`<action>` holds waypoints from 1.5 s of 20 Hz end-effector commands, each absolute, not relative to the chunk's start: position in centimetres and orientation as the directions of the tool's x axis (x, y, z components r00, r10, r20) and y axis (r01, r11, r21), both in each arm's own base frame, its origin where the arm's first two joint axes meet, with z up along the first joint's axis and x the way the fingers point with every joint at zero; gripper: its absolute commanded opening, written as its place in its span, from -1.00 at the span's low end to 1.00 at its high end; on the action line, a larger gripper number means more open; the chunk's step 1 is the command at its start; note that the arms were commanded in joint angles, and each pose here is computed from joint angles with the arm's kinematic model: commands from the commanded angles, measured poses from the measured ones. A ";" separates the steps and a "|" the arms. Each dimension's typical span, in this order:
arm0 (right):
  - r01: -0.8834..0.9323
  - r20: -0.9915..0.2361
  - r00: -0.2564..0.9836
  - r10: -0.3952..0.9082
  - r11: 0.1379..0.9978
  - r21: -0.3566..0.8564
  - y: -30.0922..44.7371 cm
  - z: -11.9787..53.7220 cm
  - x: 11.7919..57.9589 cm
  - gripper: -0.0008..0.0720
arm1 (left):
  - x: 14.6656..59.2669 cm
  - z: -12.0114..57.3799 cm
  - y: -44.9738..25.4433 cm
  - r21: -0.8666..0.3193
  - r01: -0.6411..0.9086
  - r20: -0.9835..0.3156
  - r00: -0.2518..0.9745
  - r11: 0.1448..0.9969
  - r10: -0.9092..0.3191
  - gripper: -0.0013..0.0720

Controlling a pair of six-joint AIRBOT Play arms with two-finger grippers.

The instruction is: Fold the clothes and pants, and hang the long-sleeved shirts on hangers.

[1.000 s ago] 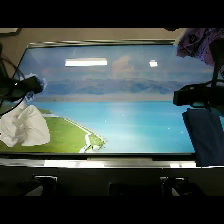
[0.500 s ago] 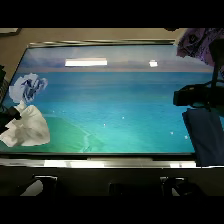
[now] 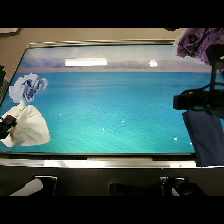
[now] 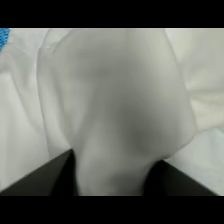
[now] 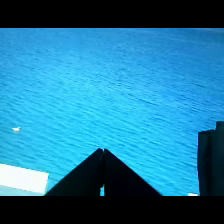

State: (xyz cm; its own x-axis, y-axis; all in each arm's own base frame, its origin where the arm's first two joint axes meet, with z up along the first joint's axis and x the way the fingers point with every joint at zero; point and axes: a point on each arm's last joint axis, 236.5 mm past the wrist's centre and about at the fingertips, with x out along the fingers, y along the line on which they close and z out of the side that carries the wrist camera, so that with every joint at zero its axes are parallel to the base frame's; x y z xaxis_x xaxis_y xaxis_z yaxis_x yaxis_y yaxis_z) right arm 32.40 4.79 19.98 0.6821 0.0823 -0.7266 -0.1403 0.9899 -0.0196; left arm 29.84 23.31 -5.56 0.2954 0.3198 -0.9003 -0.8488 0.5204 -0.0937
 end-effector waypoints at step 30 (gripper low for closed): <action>0.280 -0.819 0.555 -0.147 0.960 0.018 -4.4 15.6 31.9 0.50 | 34.5 5.1 -20.6 -0.646 -0.165 -0.705 0.502 0.745 -0.500 0.96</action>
